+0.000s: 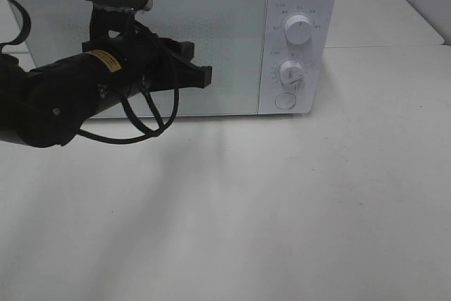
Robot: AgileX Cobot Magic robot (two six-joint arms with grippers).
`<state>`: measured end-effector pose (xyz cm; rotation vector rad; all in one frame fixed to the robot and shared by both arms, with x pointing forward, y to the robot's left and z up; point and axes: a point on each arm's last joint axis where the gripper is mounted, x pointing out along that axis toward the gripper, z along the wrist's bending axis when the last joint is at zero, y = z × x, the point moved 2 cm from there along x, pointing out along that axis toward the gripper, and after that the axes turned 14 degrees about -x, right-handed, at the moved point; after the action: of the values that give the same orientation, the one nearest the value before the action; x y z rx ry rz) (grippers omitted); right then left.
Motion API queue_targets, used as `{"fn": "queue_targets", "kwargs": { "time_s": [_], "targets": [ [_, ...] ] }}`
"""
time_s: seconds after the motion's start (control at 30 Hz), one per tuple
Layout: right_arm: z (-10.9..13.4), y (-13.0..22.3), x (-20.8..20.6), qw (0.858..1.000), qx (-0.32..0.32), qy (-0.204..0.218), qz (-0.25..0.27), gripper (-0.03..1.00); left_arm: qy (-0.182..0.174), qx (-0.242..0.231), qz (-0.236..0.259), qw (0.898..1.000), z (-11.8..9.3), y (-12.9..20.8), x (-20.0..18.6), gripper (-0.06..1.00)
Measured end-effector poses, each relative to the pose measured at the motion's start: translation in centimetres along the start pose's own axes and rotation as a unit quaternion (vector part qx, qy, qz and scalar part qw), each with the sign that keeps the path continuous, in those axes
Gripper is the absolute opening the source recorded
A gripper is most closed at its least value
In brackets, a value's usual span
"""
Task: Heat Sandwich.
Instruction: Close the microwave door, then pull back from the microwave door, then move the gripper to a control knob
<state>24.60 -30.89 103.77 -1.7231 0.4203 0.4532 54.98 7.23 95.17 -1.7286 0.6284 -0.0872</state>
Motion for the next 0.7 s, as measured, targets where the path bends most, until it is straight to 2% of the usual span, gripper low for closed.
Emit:
{"fn": "queue_targets", "kwargs": {
  "time_s": [0.03,0.07,0.1,0.2,0.27,0.37,0.4,0.53,0.57,0.67,0.7],
  "targets": [
    [0.0,0.0,0.0,1.000,0.000,0.000,0.000,0.76,-0.001,0.000,0.012,1.000,0.1,0.3,-0.2,0.55],
    [0.0,0.0,0.0,1.000,0.000,0.000,0.000,0.76,-0.001,-0.001,0.033,0.999,0.1,0.5,-0.7,0.82],
    [0.0,0.0,0.0,1.000,0.000,0.000,0.000,0.76,-0.001,-0.001,0.033,0.999,0.1,0.5,-0.7,0.82],
    [0.0,0.0,0.0,1.000,0.000,0.000,0.000,0.76,0.000,-0.002,0.065,0.998,0.1,0.7,-1.7,0.95],
    [0.0,0.0,0.0,1.000,0.000,0.000,0.000,0.76,0.000,-0.003,0.075,0.997,0.1,0.7,-2.0,0.98],
    [0.0,0.0,0.0,1.000,0.000,0.000,0.000,0.76,0.001,-0.005,0.131,0.991,0.0,1.3,-3.4,0.99],
    [0.0,0.0,0.0,1.000,0.000,0.000,0.000,0.76,0.001,-0.005,0.131,0.991,0.0,1.3,-3.4,0.99],
    [0.0,0.0,0.0,1.000,0.000,0.000,0.000,0.76,-0.001,-0.013,0.196,0.980,0.3,0.9,-5.1,0.99],
    [0.0,0.0,0.0,1.000,0.000,0.000,0.000,0.76,-0.001,-0.013,0.196,0.980,0.3,0.9,-5.1,0.99],
    [0.0,0.0,0.0,1.000,0.000,0.000,0.000,0.76,-0.019,-0.029,0.245,0.969,1.8,0.3,-6.5,0.99],
    [0.0,0.0,0.0,1.000,0.000,0.000,0.000,0.76,-0.019,-0.029,0.245,0.969,1.8,0.3,-6.5,0.99]
  ]
}}
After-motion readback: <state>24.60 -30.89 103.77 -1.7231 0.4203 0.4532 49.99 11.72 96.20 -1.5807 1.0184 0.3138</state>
